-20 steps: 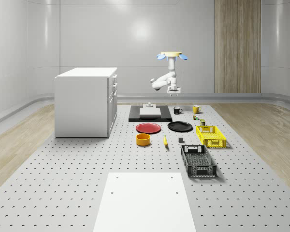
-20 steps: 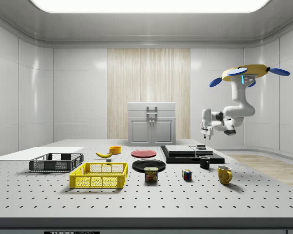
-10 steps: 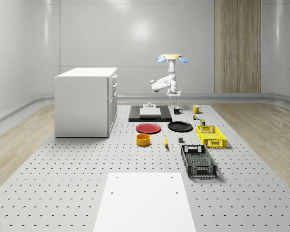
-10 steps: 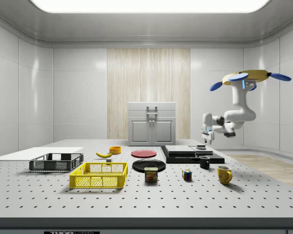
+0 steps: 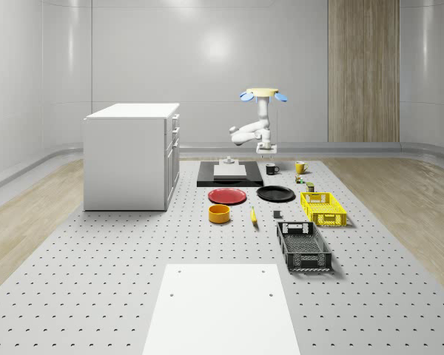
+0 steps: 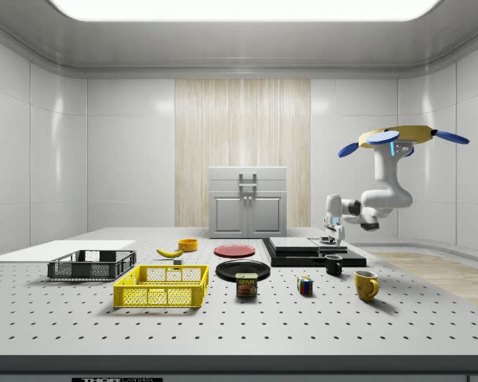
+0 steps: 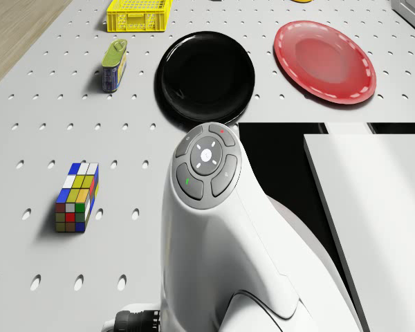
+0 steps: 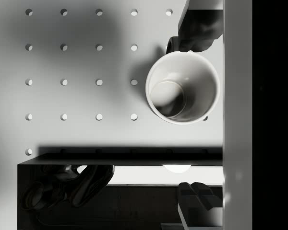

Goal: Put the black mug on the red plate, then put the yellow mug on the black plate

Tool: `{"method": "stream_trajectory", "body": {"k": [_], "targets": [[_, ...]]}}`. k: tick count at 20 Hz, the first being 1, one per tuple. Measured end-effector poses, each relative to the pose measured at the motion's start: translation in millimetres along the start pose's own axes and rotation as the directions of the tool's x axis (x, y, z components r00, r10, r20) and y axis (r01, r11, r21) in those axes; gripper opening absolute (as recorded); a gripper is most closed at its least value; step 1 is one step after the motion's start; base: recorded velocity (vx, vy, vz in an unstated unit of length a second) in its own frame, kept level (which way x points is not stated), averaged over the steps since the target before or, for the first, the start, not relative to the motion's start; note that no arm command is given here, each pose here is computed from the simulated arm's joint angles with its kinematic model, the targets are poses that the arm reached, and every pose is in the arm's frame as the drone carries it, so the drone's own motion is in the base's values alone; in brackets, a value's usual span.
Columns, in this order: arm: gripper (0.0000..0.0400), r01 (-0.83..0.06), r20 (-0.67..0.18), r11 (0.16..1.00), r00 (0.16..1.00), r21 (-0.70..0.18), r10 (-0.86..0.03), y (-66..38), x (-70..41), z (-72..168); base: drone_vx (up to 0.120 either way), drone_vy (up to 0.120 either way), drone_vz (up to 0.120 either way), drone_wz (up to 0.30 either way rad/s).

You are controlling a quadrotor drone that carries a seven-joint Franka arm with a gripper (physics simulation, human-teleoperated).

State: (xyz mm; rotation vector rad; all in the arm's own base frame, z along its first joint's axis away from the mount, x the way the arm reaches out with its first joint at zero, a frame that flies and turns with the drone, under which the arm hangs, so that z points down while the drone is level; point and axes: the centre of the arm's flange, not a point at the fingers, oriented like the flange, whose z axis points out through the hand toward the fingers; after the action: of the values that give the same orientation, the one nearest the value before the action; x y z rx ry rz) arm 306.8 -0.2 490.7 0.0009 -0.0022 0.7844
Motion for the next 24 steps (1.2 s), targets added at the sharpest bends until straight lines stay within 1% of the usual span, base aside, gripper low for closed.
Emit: {"method": "stream_trajectory", "body": {"k": [5,8,17,24], "targets": [[0.0400,0.000,0.000,1.000,1.000,0.000,0.000,0.0,0.0,0,0.008,0.000,-0.112,0.000],[0.0400,0.000,0.000,1.000,1.000,0.000,0.000,0.0,0.0,2,0.000,0.000,0.000,0.000],[0.0400,0.000,0.000,1.000,1.000,0.000,0.000,0.0,0.1,25,0.000,0.000,0.000,0.000],[0.0400,-0.001,0.000,1.000,1.000,0.000,0.001,0.9,1.0,36,0.000,0.000,0.000,0.000]]}}
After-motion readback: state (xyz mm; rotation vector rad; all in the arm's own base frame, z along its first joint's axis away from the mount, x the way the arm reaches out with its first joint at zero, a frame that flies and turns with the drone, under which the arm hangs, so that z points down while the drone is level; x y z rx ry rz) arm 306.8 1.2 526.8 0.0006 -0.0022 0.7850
